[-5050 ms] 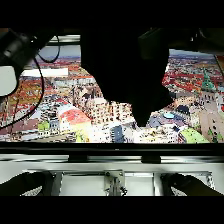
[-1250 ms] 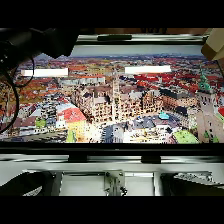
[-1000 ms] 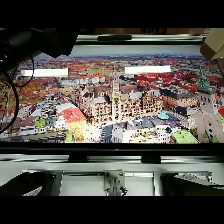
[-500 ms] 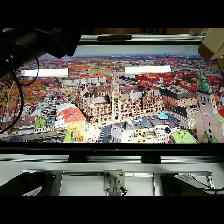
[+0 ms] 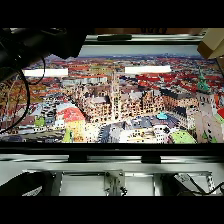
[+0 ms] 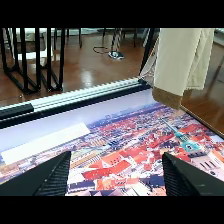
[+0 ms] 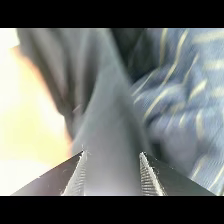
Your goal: Fold the shirts.
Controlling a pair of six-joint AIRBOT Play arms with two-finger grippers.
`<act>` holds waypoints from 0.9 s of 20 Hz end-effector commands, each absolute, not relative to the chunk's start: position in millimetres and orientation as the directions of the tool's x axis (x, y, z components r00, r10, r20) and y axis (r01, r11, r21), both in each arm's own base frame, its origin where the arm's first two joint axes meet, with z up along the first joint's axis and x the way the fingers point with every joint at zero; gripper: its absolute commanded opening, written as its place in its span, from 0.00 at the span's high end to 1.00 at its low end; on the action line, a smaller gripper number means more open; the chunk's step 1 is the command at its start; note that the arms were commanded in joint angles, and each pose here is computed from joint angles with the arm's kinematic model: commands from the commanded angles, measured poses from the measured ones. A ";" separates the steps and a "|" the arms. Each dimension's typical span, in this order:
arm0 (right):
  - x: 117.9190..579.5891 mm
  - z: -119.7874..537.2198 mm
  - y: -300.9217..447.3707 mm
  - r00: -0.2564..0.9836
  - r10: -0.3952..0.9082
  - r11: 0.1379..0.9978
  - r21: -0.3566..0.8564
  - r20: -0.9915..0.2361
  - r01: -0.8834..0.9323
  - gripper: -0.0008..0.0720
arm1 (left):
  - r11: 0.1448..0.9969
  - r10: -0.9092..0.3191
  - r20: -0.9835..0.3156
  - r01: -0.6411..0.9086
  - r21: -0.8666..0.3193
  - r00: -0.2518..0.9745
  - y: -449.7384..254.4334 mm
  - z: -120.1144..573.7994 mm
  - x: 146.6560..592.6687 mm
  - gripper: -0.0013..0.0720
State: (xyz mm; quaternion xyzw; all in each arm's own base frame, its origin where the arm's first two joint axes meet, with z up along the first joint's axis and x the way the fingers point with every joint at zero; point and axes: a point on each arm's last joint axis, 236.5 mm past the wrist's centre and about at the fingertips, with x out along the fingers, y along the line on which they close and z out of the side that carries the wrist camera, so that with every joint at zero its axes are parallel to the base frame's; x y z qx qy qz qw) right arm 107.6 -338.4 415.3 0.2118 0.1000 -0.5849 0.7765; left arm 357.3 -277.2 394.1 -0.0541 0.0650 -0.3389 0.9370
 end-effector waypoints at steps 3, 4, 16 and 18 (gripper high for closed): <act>228.9 409.9 -237.7 0.803 -0.439 0.632 0.497 -0.402 0.595 0.41 | 0.769 -0.639 -0.178 0.622 -0.148 0.748 -286.8 362.2 368.9 0.03; 257.2 402.3 -206.8 0.882 -0.262 0.672 0.582 -0.392 0.458 0.41 | 0.773 -0.632 -0.251 0.617 -0.148 0.733 -289.7 339.8 372.3 0.03; 355.0 159.1 60.0 0.422 0.140 0.988 0.155 -0.896 0.001 0.38 | 0.978 0.027 -0.985 0.200 0.061 0.171 -125.1 116.6 315.8 0.03; 348.8 144.5 65.9 0.353 0.140 0.989 0.149 -0.925 -0.003 0.38 | 0.974 -0.006 -0.975 0.223 0.045 0.224 -140.8 119.0 324.3 0.03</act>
